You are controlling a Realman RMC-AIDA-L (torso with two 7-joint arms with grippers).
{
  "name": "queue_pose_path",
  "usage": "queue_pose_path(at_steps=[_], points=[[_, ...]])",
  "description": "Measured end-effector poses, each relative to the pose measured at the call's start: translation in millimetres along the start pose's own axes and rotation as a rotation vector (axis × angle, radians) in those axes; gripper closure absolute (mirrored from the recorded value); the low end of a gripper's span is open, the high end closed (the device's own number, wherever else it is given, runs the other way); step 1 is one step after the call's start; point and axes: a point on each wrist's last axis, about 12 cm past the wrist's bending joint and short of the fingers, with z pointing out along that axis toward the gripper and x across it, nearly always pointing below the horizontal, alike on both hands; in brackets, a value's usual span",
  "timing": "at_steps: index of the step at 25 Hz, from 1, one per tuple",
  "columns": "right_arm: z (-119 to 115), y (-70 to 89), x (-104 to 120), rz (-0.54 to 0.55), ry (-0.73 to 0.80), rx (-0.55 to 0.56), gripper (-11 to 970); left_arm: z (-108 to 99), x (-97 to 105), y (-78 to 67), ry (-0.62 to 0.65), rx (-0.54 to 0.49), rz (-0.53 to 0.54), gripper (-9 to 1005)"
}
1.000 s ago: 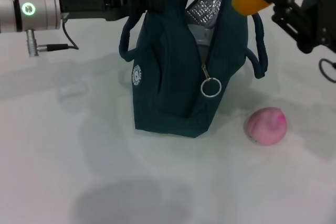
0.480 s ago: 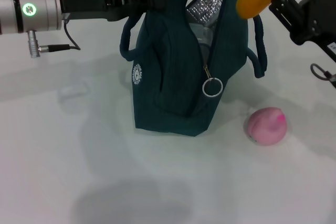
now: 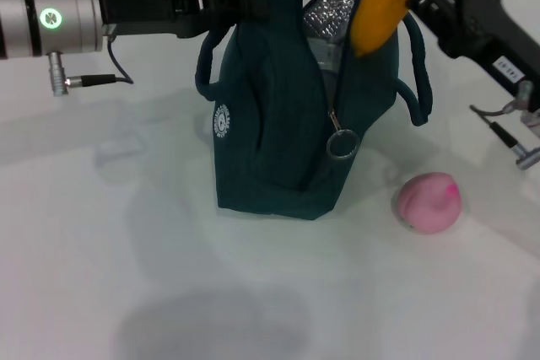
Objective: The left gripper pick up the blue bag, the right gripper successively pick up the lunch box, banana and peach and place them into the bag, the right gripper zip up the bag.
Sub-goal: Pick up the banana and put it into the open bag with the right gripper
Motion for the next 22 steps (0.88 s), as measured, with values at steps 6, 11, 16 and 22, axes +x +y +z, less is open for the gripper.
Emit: queue_pose_path(at_steps=[6, 11, 16, 22], points=[[2, 4.6, 2, 0.113, 0.003, -0.027, 513, -3, 0, 1.9, -0.003, -0.007, -0.002, 950], [2, 4.6, 7, 0.203, 0.049, -0.02, 513, -2, 0, 1.2, -0.002, -0.006, -0.003, 950], [1, 2.9, 12, 0.254, 0.084, 0.005, 513, -2, -1, 0.9, -0.002, -0.005, -0.004, 950], [0, 0.2, 22, 0.262, 0.17, 0.033, 514, -2, -1, 1.0, -0.002, -0.005, -0.004, 950]])
